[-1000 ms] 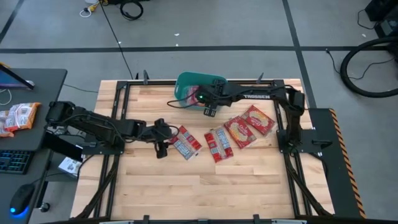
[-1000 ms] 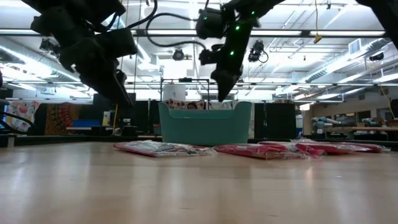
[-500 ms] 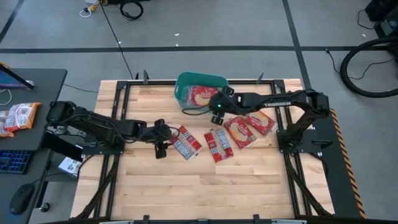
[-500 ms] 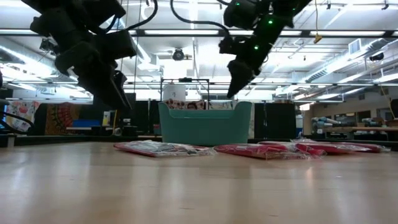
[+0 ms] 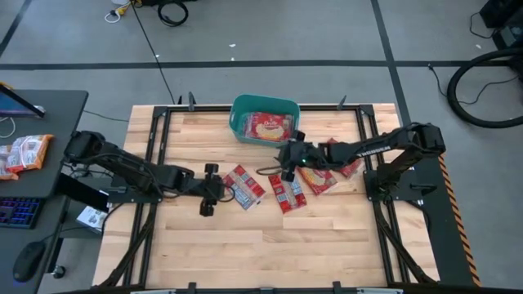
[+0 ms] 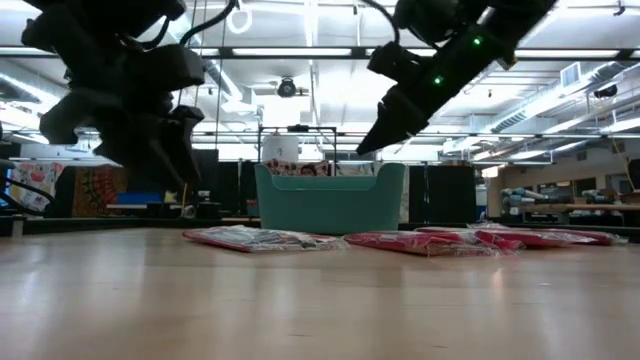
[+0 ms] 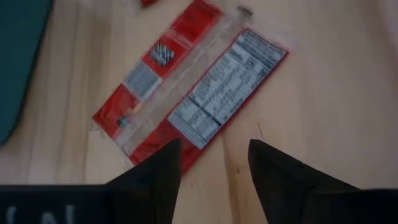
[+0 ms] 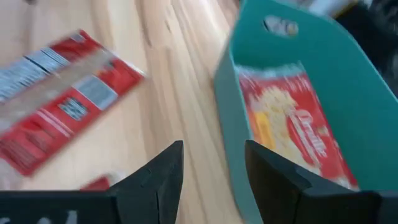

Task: Sort popcorn bags into baskets
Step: Put the red popcorn bag into the green bin

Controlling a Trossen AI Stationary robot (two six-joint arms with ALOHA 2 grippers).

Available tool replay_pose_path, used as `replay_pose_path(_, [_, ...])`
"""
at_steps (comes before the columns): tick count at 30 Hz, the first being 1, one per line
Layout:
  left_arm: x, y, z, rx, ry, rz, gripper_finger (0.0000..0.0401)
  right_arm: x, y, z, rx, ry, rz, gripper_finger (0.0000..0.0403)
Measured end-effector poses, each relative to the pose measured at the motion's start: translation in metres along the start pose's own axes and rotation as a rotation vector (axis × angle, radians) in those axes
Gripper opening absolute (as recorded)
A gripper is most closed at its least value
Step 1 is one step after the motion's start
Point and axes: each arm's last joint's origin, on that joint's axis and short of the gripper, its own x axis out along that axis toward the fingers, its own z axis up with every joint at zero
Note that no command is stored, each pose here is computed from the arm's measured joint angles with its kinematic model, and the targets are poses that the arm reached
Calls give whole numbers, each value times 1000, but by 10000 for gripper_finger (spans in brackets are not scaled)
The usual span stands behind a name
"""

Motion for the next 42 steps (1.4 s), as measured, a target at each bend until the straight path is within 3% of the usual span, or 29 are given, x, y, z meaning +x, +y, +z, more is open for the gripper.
replay_pose_path(8, [19, -4, 12, 73, 62, 56, 243, 1, 10, -17, -24, -138, -3, 175])
replay_pose_path(19, [49, -11, 22, 423, 177, 87, 239, -1, 19, -23, 1, -154, 121, 175])
replay_pose_path(42, [64, -7, 15, 502, 247, 68, 238, -11, 42, -23, 0, -253, 229, 175])
